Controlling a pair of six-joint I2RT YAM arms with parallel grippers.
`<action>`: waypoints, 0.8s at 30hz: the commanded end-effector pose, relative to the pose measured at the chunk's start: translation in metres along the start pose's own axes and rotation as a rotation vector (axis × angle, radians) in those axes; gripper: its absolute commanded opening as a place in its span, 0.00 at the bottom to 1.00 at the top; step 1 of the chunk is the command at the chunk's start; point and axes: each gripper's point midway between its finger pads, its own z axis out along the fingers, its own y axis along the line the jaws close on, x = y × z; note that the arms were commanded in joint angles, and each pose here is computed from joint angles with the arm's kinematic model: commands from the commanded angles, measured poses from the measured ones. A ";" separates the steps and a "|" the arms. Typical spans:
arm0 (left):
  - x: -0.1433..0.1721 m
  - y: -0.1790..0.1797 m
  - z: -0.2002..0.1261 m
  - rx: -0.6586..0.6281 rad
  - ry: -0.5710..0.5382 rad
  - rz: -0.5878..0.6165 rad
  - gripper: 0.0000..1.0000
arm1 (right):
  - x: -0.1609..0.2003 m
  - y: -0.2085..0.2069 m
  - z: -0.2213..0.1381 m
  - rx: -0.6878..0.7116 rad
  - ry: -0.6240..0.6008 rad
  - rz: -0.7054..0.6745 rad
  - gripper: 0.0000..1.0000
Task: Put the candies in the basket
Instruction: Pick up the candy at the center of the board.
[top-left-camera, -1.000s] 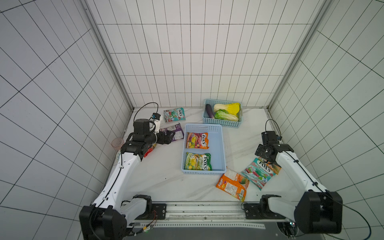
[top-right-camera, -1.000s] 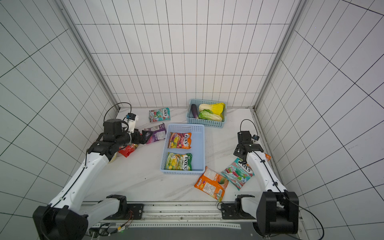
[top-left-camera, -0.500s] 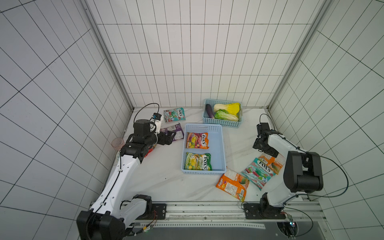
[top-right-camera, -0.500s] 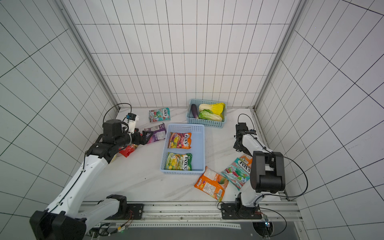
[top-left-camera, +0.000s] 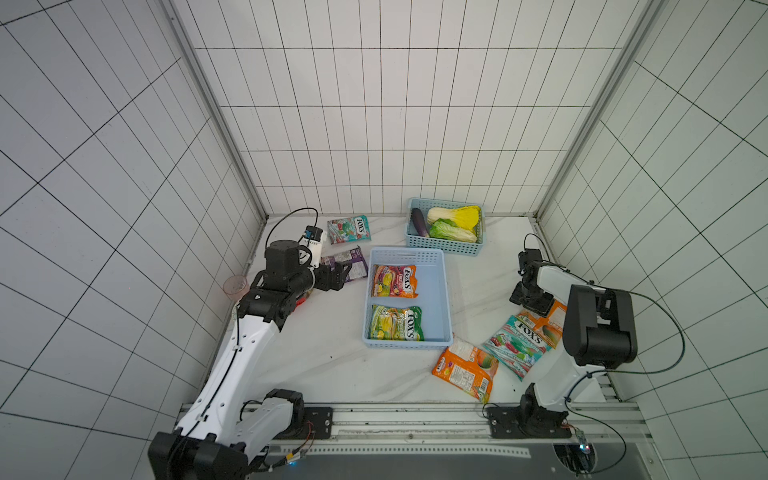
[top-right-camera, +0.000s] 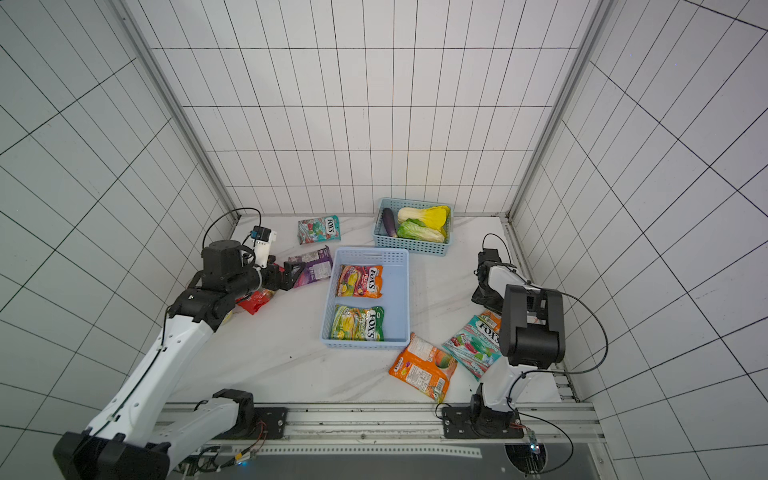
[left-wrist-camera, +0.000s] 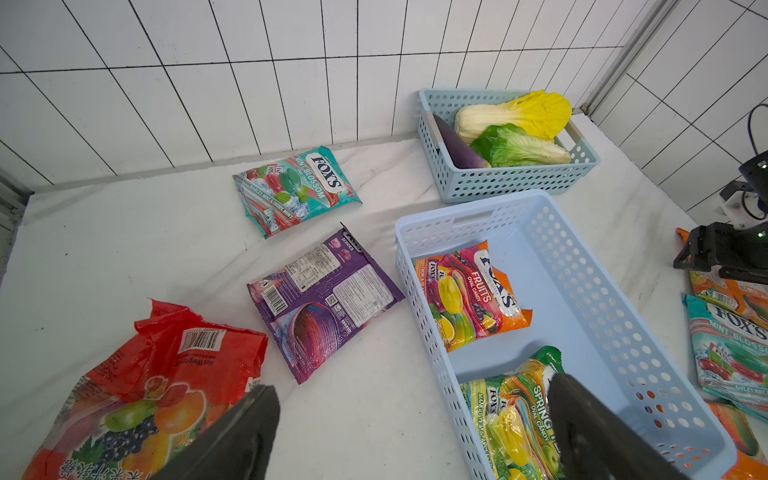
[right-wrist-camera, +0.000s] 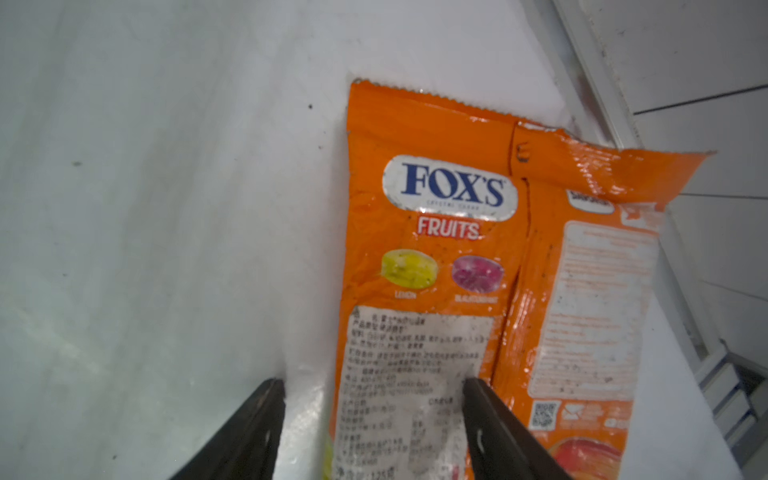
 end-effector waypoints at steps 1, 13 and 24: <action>-0.007 -0.001 -0.005 -0.022 -0.023 0.026 0.98 | -0.002 0.005 0.002 -0.035 0.026 0.008 0.60; -0.008 -0.004 -0.008 -0.007 -0.029 0.028 0.98 | -0.010 0.010 -0.010 -0.086 -0.012 -0.002 0.00; -0.006 0.003 -0.003 -0.057 -0.023 0.033 0.98 | -0.033 0.040 -0.078 -0.084 -0.247 -0.216 0.00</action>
